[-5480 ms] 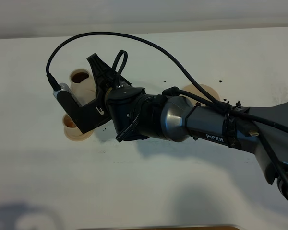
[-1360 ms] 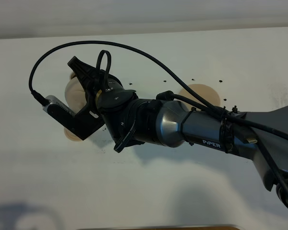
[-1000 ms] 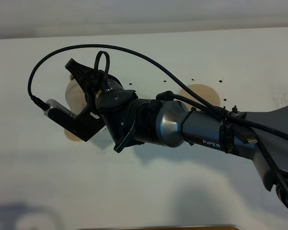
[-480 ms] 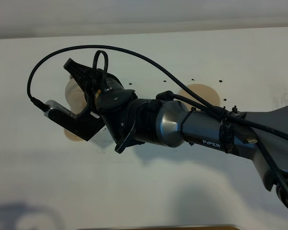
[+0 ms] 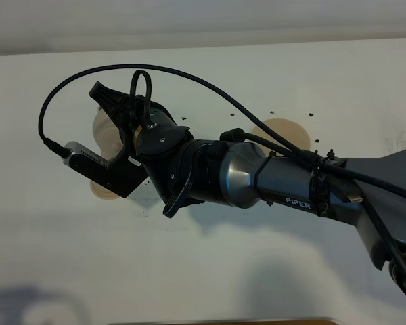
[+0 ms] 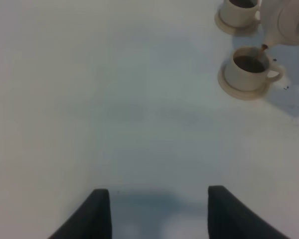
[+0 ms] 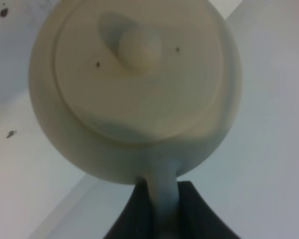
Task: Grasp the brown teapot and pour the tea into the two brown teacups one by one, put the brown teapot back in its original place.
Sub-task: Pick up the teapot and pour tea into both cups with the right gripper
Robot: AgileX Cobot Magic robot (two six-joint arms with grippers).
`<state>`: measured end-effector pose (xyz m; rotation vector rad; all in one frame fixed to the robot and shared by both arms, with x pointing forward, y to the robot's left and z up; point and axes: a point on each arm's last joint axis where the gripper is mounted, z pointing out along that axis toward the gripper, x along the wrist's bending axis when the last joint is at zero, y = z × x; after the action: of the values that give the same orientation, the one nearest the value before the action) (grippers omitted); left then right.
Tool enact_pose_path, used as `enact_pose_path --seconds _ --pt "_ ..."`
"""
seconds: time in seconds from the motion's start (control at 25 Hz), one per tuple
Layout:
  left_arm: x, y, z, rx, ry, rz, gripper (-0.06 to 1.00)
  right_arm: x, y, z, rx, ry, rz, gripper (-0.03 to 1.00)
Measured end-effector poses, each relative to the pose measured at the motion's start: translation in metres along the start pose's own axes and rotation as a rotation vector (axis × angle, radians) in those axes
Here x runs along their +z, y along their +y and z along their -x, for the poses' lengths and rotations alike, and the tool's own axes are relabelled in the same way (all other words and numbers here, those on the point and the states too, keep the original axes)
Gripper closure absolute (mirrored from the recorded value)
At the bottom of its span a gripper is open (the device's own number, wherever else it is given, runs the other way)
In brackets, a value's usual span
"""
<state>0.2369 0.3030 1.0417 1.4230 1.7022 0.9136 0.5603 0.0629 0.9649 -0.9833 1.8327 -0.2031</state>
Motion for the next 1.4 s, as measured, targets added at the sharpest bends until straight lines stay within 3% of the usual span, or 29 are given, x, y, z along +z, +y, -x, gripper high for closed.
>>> enact_pose_path --seconds 1.4 --pt "0.0 0.0 0.0 0.0 0.0 0.0 0.44 -0.0001 -0.0012 0.0003 0.001 0.001 -0.011 0.88"
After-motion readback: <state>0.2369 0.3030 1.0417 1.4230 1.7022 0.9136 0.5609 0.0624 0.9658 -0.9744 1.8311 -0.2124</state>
